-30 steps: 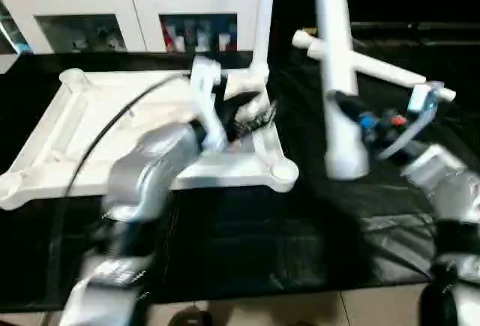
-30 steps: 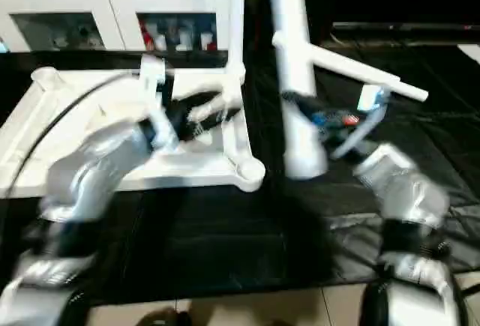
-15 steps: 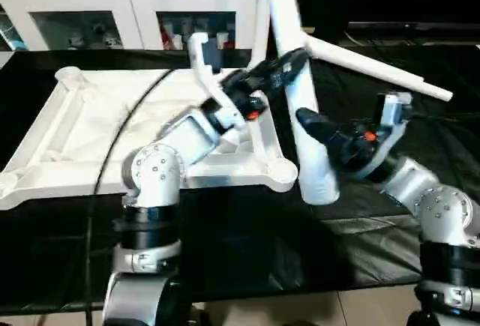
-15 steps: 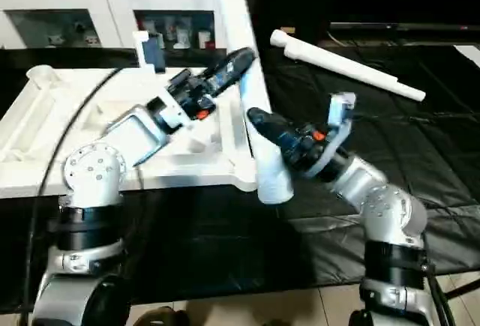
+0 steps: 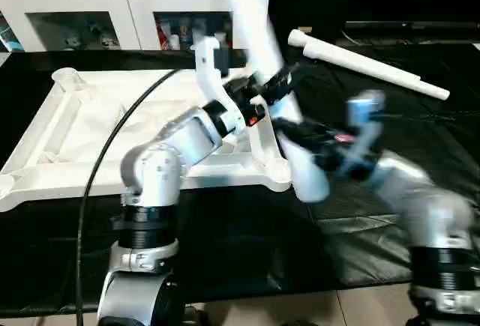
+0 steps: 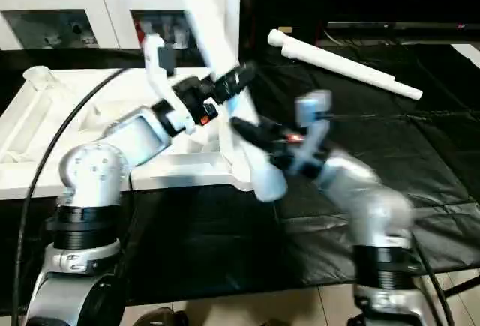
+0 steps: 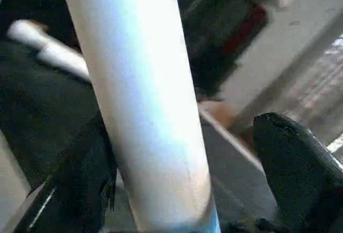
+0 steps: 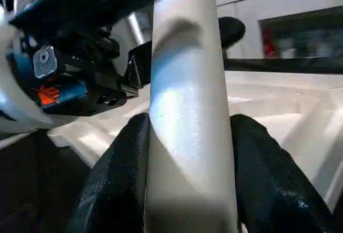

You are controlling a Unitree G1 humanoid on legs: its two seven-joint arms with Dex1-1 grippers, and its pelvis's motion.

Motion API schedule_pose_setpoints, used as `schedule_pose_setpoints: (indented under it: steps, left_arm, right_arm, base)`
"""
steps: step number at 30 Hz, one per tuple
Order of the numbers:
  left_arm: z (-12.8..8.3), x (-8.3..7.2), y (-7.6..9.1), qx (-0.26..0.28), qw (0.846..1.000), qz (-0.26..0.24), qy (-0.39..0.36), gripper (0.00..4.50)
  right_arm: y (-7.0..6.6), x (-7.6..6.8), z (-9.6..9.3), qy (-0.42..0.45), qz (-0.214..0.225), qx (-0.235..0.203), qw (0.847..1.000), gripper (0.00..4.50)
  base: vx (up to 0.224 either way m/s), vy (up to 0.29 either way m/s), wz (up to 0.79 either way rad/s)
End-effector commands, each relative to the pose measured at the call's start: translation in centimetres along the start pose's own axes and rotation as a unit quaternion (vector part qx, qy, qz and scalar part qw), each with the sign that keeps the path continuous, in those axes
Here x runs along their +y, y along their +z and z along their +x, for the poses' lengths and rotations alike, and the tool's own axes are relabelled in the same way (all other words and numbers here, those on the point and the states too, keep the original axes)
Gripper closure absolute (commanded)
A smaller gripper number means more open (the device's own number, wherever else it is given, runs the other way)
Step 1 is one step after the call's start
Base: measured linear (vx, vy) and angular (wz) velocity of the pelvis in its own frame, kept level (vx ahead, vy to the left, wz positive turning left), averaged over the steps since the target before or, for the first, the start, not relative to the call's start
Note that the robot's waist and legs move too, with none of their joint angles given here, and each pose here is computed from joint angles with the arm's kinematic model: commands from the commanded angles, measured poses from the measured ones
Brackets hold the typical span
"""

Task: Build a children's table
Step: Insert table leg to table base

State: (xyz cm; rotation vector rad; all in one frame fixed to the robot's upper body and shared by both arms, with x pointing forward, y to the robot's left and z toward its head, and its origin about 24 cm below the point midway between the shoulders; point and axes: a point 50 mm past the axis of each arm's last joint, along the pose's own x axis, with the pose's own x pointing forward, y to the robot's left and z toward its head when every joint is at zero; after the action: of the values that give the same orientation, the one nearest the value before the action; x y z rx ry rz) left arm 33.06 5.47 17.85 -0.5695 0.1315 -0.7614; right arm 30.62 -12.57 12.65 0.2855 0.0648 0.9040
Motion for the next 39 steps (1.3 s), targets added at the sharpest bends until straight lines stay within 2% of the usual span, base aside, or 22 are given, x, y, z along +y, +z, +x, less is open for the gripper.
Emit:
schedule_pose_setpoints:
  steps: [1,2,3,4,7,12,16,23,36,39]
  left_arm:
    - [0.7,-0.2,0.4,-0.016,0.999,0.010,0.039,0.72]
    - [0.9,-0.2,0.5,-0.024,0.998,0.004,0.055,0.75]
    - [0.9,-0.2,0.5,-0.026,0.998,0.000,0.057,0.75]
    - [1.1,-0.4,0.4,-0.030,0.998,-0.017,0.061,1.03]
    - [1.4,-0.9,-0.1,-0.032,0.996,-0.049,0.066,1.19]
    - [1.7,-1.4,-0.5,-0.032,0.995,-0.053,0.078,1.59]
    - [1.7,-1.4,-0.4,-0.038,0.994,-0.054,0.085,2.00]
    - [1.7,-1.4,-0.1,-0.046,0.994,-0.054,0.086,2.47]
    - [1.6,-0.9,0.6,-0.062,0.993,-0.046,0.095,2.63]
    - [1.6,-0.6,0.8,-0.067,0.992,-0.036,0.102,2.63]
  right_arm:
    - [1.0,0.8,1.1,-0.014,-0.063,-0.010,0.998,2.67]
    - [0.8,1.0,1.5,-0.026,-0.101,-0.001,0.995,2.67]
    - [0.8,1.1,1.7,-0.028,-0.112,0.003,0.993,2.67]
    - [0.5,1.5,2.2,-0.031,-0.147,0.014,0.989,2.67]
    - [0.1,1.8,3.4,-0.070,-0.173,0.010,0.982,2.67]
    - [0.4,1.8,4.2,-0.108,-0.192,-0.014,0.975,2.67]
    - [0.7,1.8,4.3,-0.113,-0.198,-0.021,0.973,2.67]
    - [0.8,1.9,4.6,-0.114,-0.210,-0.024,0.971,2.67]
    - [0.7,2.0,5.0,-0.095,-0.218,-0.014,0.971,2.67]
    - [0.7,2.1,5.1,-0.083,-0.202,-0.013,0.976,2.67]
  base:
    - [0.000,0.000,0.00]
    - [0.000,0.000,0.00]
    - [0.000,0.000,0.00]
    - [0.000,0.000,0.00]
    - [0.000,0.000,0.00]
    - [0.000,0.000,0.00]
    - [0.000,0.000,0.00]
    - [0.000,0.000,0.00]
    - [0.000,0.000,0.00]
    - [0.000,0.000,0.00]
